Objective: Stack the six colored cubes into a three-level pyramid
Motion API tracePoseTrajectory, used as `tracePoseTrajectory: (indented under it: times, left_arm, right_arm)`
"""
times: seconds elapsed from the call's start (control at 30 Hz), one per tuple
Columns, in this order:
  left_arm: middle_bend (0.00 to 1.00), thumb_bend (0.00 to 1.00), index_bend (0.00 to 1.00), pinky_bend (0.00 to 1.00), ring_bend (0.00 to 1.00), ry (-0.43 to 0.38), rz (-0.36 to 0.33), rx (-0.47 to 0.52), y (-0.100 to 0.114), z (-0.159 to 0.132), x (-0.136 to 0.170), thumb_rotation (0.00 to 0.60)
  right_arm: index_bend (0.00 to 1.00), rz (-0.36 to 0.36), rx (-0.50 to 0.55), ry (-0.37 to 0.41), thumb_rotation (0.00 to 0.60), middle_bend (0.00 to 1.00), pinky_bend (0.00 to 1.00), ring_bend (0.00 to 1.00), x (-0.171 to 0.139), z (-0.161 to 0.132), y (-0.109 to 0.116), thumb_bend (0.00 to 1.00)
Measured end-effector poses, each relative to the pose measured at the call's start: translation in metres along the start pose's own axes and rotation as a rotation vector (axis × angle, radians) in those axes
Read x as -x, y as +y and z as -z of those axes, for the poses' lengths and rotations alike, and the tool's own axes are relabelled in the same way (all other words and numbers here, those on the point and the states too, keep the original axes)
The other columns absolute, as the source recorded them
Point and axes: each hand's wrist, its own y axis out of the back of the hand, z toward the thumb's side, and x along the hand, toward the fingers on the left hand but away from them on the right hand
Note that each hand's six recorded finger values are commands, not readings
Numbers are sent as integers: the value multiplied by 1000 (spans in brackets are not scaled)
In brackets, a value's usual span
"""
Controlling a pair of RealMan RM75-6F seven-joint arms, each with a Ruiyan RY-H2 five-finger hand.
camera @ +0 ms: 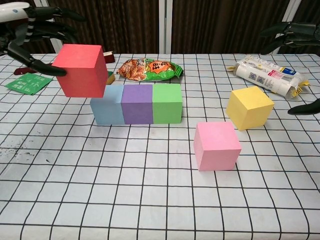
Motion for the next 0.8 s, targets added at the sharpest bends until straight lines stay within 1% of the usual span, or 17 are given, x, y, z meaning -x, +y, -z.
tracePoseTrajectory:
  times: [0.1,0.27,0.57,0.8]
  left_arm:
    - [411,95,141,115,96,-9,26,2,-5,2,-15,600]
    - [412,95,141,115,96,-16,44,23,-13,5,-34,600]
    - [413,95,141,115,96,-17,73,68,-17,9,-53,600]
    - [413,96,141,115,96,-17,89,84,-19,13,-62,600]
  right_arm:
    - [0,-3,0,-5,600,146,0,0,0,2,-1,13]
    - [0,-2,4,-12,600,146,0,0,-1,4,-1,12]
    - [0,-3,13,-24,600,146,0,0,-1,10,-2,12]
    - [0,-4,13,-27,600,146,0,0,-1,10,-3,13]
